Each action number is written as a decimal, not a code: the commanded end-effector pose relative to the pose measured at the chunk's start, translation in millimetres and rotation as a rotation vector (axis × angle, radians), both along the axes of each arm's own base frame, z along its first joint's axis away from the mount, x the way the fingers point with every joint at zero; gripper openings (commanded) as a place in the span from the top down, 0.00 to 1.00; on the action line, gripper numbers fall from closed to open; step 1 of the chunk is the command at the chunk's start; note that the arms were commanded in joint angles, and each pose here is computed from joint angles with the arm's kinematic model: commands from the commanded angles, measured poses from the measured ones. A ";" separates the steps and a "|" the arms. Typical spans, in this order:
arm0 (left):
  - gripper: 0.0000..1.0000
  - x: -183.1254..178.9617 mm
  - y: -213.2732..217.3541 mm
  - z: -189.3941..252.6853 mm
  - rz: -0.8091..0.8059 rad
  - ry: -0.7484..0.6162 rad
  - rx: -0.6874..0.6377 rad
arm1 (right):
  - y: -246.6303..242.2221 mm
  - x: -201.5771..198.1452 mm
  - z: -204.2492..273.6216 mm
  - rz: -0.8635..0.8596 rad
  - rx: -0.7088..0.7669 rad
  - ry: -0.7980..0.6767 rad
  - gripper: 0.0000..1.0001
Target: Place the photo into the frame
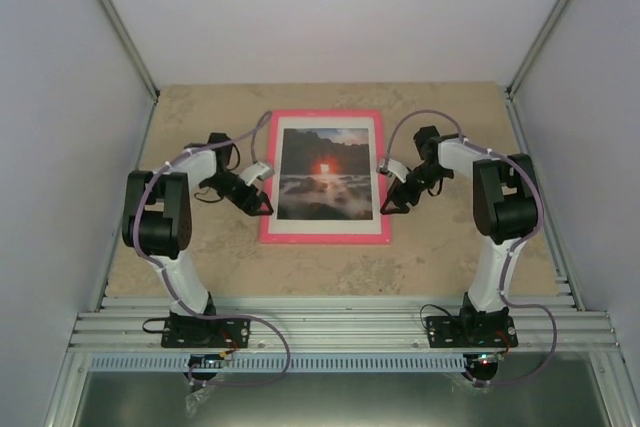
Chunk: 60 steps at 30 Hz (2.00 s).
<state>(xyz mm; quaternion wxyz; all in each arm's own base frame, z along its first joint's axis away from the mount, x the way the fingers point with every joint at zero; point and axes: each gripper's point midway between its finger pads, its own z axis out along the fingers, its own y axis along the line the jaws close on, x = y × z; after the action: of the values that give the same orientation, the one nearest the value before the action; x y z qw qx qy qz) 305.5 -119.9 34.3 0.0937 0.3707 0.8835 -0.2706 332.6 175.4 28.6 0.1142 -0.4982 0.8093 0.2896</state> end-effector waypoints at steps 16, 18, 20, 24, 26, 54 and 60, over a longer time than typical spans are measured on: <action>0.35 111.1 -10.8 -2.9 0.227 -0.069 -0.103 | 13.2 56.1 3.0 -0.247 0.148 0.175 0.25; 0.36 99.9 -18.3 -6.0 0.212 -0.061 -0.104 | 10.5 48.0 3.0 -0.241 0.138 0.176 0.25; 0.38 89.6 -21.6 -9.7 0.205 -0.049 -0.103 | 7.1 37.3 2.2 -0.240 0.133 0.187 0.26; 0.40 75.8 -23.5 -13.8 0.214 -0.028 -0.110 | 0.6 17.3 -1.9 -0.251 0.126 0.218 0.26; 0.40 73.5 -23.4 -13.4 0.216 -0.030 -0.111 | -1.5 9.9 -4.1 -0.257 0.125 0.230 0.26; 0.03 82.4 -10.5 27.6 0.275 -0.150 -0.052 | -42.9 76.7 32.1 -0.382 0.102 0.055 0.17; 0.01 129.5 14.6 87.2 0.316 -0.272 0.007 | -56.7 110.3 94.2 -0.338 0.126 -0.133 0.10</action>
<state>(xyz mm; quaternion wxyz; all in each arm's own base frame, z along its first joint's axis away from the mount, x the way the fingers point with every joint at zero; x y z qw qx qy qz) 400.9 -127.5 69.6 0.1995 0.2611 0.9118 -0.2465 425.9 126.2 72.3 0.1900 -0.3257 0.8709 0.3151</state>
